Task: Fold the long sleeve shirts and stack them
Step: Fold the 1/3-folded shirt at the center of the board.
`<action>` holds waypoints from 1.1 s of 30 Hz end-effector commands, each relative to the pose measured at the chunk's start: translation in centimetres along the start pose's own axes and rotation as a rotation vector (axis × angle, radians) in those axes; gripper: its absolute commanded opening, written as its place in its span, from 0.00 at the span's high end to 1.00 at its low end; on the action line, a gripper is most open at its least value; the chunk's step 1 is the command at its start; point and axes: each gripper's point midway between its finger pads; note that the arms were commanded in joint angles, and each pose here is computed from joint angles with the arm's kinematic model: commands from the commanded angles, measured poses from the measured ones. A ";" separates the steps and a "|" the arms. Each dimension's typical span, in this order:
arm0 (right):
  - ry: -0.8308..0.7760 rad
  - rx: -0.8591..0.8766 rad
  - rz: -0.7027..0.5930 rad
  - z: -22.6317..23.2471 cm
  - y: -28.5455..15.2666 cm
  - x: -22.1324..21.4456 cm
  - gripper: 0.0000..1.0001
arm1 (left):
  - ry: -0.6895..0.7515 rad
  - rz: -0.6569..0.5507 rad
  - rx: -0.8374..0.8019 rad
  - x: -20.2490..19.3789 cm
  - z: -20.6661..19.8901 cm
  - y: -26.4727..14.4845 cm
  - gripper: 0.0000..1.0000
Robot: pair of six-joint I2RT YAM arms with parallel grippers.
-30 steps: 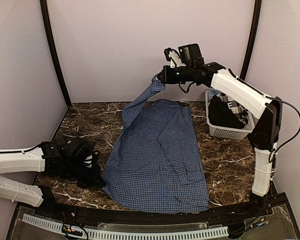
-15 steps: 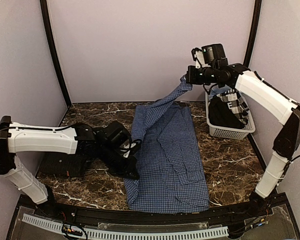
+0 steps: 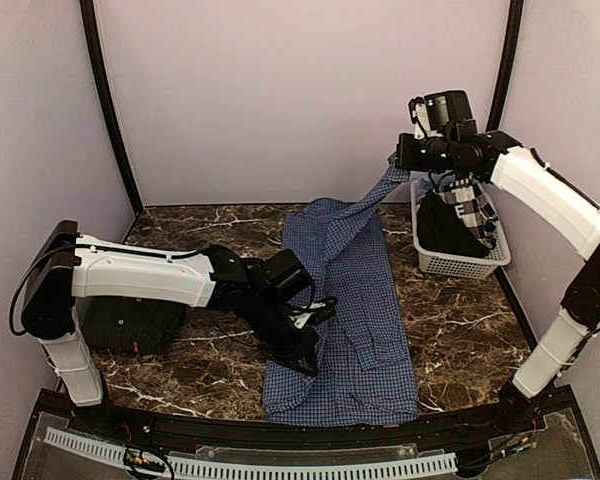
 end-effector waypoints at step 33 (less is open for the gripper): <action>0.082 0.083 0.026 0.6 0.0 -1.8 1.00 | 0.087 0.146 -0.139 0.3 -3.5 5.6 1.00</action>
Point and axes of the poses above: each gripper's point midway between its finger pads, its own y axis out along the fingers, its own z axis along the line the jaws close on, x = y × z, and after that the axes turned 12 degrees about -y, right-handed
